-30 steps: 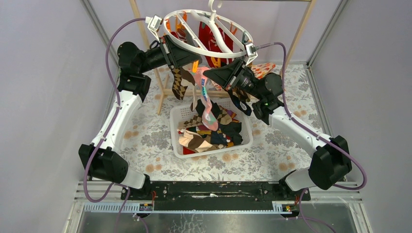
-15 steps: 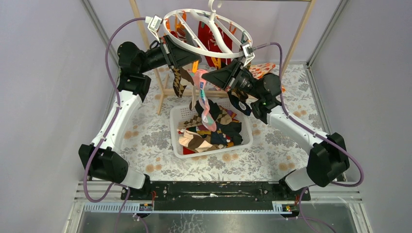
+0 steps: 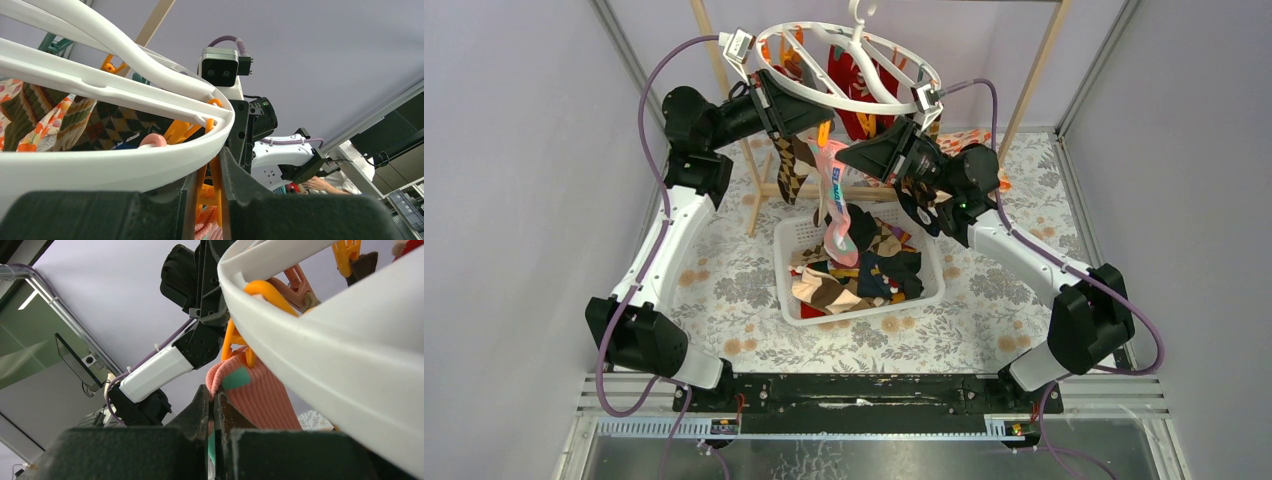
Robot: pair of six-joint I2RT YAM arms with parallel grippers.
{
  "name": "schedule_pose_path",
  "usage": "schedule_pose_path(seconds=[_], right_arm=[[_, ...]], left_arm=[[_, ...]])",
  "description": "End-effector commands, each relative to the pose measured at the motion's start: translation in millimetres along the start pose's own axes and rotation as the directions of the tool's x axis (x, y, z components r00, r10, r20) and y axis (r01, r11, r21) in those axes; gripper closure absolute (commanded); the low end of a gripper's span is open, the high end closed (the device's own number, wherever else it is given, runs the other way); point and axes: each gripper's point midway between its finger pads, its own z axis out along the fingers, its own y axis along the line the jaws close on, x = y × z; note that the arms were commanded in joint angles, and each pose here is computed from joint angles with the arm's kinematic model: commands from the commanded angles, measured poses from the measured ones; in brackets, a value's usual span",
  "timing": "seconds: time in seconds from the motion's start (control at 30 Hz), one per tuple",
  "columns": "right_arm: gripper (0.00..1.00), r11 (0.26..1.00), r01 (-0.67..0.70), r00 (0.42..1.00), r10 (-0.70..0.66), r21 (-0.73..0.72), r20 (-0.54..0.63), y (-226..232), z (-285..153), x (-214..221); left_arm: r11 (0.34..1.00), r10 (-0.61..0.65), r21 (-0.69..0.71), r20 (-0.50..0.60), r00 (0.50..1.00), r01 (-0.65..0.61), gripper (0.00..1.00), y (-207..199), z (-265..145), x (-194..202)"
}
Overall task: Clip the socks to the hanger
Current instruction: Clamp the sock onto the hanger.
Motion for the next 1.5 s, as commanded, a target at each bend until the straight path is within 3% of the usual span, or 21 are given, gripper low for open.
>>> schedule_pose_path(seconds=[0.0, 0.47, 0.7, 1.0, 1.47], right_arm=[[1.0, 0.988, 0.111, 0.993, -0.105, -0.111, 0.051, 34.7, 10.2, -26.8], [1.0, 0.981, 0.186, 0.981, -0.182, -0.047, 0.07, 24.9, 17.3, -38.2], [1.0, 0.96, 0.276, 0.946, -0.279, 0.043, 0.164, 25.0, 5.6, -51.7], [1.0, 0.961, 0.277, 0.937, -0.263, -0.028, 0.232, 33.4, 8.2, -56.4], [1.0, 0.966, 0.25, 0.963, -0.242, -0.064, 0.117, 30.1, 19.1, -32.7]], left_arm=[[0.991, 0.078, 0.116, -0.077, 0.994, -0.069, 1.0, -34.2, -2.1, 8.1], [0.991, 0.055, 0.13, -0.087, 0.995, -0.044, 1.0, -35.1, -2.0, 9.5], [0.991, 0.058, 0.126, -0.088, 0.994, -0.046, 1.0, -33.6, -2.2, 11.2], [0.991, 0.065, 0.119, -0.085, 0.994, -0.054, 1.0, -32.8, -0.5, 12.5], [0.989, 0.081, 0.127, -0.084, 0.993, -0.07, 1.0, -39.7, -0.3, 11.4]])
